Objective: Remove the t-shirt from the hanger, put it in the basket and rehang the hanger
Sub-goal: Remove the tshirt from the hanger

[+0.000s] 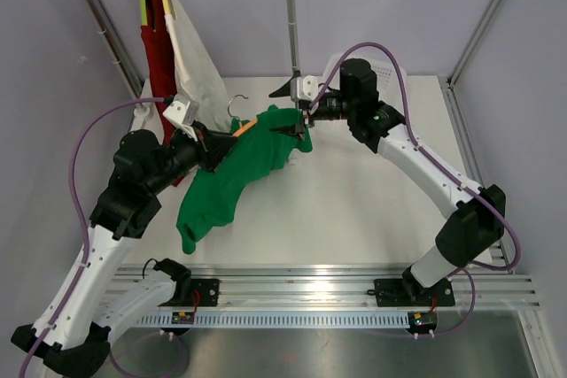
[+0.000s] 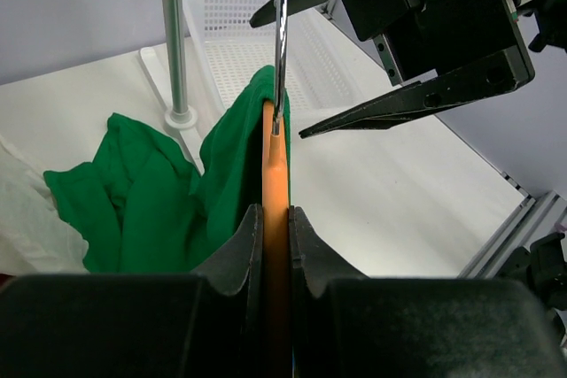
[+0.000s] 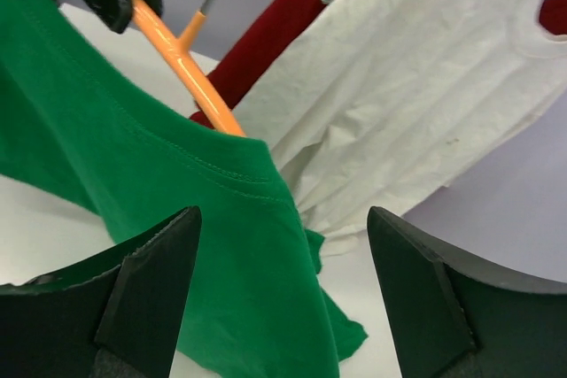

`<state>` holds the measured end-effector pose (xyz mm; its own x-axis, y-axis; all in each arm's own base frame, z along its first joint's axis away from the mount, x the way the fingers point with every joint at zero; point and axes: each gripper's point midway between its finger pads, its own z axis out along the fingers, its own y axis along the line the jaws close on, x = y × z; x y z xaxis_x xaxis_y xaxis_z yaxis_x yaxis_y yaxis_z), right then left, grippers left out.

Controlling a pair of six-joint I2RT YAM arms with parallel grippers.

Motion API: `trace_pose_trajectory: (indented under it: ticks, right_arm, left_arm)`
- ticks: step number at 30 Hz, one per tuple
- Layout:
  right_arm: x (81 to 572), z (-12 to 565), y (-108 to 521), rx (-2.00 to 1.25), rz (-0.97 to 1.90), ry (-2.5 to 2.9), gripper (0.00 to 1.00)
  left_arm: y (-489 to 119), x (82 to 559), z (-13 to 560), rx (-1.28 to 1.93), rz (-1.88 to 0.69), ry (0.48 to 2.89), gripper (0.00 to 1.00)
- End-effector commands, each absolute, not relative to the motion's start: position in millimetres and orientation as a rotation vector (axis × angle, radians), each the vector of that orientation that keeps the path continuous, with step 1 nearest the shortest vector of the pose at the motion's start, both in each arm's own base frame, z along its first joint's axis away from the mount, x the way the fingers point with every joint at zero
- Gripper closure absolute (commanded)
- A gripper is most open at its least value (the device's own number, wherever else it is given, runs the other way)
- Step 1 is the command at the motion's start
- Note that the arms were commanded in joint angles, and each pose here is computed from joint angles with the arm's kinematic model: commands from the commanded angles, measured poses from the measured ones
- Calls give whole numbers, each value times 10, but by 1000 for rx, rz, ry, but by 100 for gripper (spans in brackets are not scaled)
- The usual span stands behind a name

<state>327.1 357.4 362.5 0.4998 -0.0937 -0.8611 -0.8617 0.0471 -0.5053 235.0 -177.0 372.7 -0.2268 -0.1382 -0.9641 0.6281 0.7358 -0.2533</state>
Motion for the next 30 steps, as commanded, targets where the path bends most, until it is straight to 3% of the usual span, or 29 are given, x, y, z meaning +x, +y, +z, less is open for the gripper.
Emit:
trace_pose_trajectory:
  ticks: [1,10,11,12,14,15,17,18,24,30]
  right_arm:
    - [3015,3561,3598,-1535,821,868,17]
    - [2960,3433,3582,-1581,864,911,32]
    - [2968,3427,3584,-1578,859,909,37]
    - [2951,3425,3573,-1576,860,908,50]
    - [2940,3445,3574,-1571,863,901,66]
    - [2926,3461,3570,-1570,865,897,82]
    - [2912,3486,3566,-1569,874,891,97]
    - [2896,3506,3561,-1570,876,885,100]
    - [2847,3529,3548,-1583,887,881,100]
    - [2795,3533,3510,-1587,876,872,100]
  left_arm:
    - [-1832,2239,4103,449,-789,1530,100]
    - [-1936,2039,4185,535,-875,1465,100]
    - [-1914,2038,4198,526,-864,1460,100]
    - [-1905,2048,4193,520,-859,1461,100]
    - [-1903,2064,4176,514,-855,1467,100]
    - [-1903,2066,4185,515,-853,1465,100]
    - [-1915,2092,4172,517,-852,1472,100]
    - [-1929,2113,4155,519,-852,1479,100]
    - [-1945,2171,4130,518,-843,1492,98]
    - [-1933,2184,4133,509,-836,1489,65]
